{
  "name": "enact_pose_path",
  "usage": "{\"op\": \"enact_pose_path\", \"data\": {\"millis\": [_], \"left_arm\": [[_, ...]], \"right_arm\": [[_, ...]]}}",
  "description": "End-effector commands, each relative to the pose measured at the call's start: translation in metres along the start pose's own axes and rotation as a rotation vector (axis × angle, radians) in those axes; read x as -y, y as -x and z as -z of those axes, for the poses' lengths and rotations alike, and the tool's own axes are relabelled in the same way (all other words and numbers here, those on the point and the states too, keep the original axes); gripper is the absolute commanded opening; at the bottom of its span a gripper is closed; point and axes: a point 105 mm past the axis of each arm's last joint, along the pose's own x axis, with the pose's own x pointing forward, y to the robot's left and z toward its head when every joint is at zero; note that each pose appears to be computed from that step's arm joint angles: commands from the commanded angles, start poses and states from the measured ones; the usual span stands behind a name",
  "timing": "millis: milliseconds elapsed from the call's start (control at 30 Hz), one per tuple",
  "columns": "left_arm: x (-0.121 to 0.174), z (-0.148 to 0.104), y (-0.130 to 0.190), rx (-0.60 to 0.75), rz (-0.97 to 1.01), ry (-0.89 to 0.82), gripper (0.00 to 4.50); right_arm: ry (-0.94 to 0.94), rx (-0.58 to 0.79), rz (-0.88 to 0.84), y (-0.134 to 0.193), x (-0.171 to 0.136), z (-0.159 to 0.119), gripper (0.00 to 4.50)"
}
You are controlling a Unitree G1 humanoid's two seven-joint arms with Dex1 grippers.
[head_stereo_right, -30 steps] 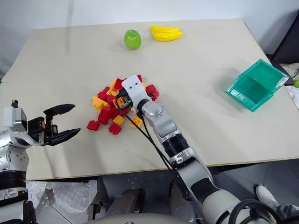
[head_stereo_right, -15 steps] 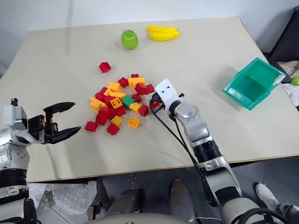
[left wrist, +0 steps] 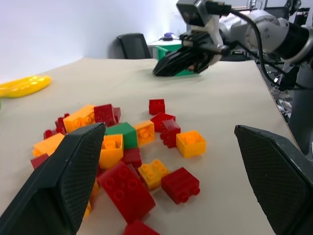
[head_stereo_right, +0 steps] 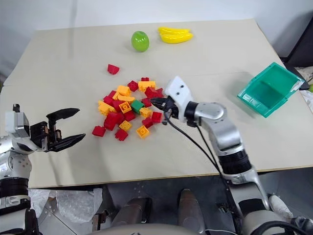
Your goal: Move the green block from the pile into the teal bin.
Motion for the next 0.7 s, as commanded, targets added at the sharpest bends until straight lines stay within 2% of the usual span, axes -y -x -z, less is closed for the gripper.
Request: {"op": "enact_pose_path", "data": {"millis": [33,67,167,367,400,433,700], "left_arm": [[0.001,-0.009,0.008,-0.016,0.025,-0.023,4.5],[0.001,-0.009,0.009,-0.02,0.025,-0.022,4.5],[-0.001,-0.009,0.012,-0.029,0.023,-0.019,4.5],[-0.003,-0.01,0.013,-0.031,0.022,-0.023,4.5],[-0.003,-0.01,0.013,-0.032,0.022,-0.023,4.5],[-0.003,-0.01,0.012,-0.031,0.023,-0.024,4.5],[-0.002,-0.008,0.007,-0.024,0.039,-0.02,4.5]], "right_arm": [[0.058,-0.078,0.03,0.046,0.029,-0.007,0.75],[0.065,-0.102,0.038,0.055,0.033,-0.006,1.19],[0.08,-0.175,0.038,0.073,0.038,-0.002,2.14],[0.094,-0.221,0.007,0.079,0.03,-0.004,4.11],[0.094,-0.219,0.005,0.078,0.029,-0.005,4.33],[0.096,-0.214,0.006,0.074,0.028,-0.006,4.46],[-0.049,-0.173,0.018,-0.016,0.001,-0.016,4.46]]}}
